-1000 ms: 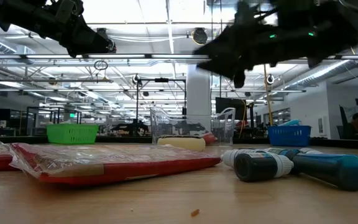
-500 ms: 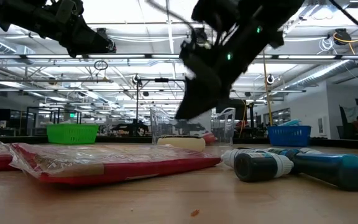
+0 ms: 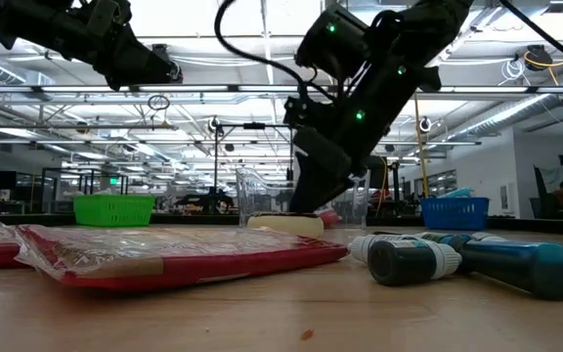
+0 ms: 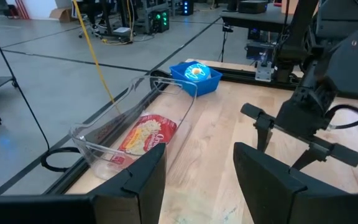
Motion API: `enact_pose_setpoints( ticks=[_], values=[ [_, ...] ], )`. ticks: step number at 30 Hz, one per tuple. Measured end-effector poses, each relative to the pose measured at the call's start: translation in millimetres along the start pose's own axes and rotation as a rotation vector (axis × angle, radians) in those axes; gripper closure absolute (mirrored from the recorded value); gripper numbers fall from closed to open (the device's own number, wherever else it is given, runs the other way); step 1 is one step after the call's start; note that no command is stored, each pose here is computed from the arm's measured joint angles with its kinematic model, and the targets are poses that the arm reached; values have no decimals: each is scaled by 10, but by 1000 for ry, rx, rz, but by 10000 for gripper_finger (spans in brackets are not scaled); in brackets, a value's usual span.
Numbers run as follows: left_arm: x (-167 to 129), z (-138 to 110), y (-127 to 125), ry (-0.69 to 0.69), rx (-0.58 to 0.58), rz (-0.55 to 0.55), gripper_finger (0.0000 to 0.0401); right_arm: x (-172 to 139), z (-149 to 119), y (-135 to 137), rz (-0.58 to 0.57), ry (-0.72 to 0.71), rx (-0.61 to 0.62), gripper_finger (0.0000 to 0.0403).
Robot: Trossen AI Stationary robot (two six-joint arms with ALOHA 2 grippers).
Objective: Pick & Place Food Item
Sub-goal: Put the black donut into the blue bin
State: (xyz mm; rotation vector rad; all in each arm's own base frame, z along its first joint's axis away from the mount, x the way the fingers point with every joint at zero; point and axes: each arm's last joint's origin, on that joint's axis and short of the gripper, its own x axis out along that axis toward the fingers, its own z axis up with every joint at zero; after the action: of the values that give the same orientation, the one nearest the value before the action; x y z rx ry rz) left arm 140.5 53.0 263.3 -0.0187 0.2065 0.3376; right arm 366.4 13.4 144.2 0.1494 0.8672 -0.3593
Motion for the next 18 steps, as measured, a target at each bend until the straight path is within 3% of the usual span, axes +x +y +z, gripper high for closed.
enact_pose_setpoints(
  ticks=[4,12,18],
  values=[
    [0,0,0,0,0,0,215,-4,-23,-8,-5,25,33,179],
    [0,0,0,0,0,0,215,-9,-35,49,206,107,124,187],
    [0,0,0,0,0,0,215,-12,-39,59,235,116,107,188]
  ],
)
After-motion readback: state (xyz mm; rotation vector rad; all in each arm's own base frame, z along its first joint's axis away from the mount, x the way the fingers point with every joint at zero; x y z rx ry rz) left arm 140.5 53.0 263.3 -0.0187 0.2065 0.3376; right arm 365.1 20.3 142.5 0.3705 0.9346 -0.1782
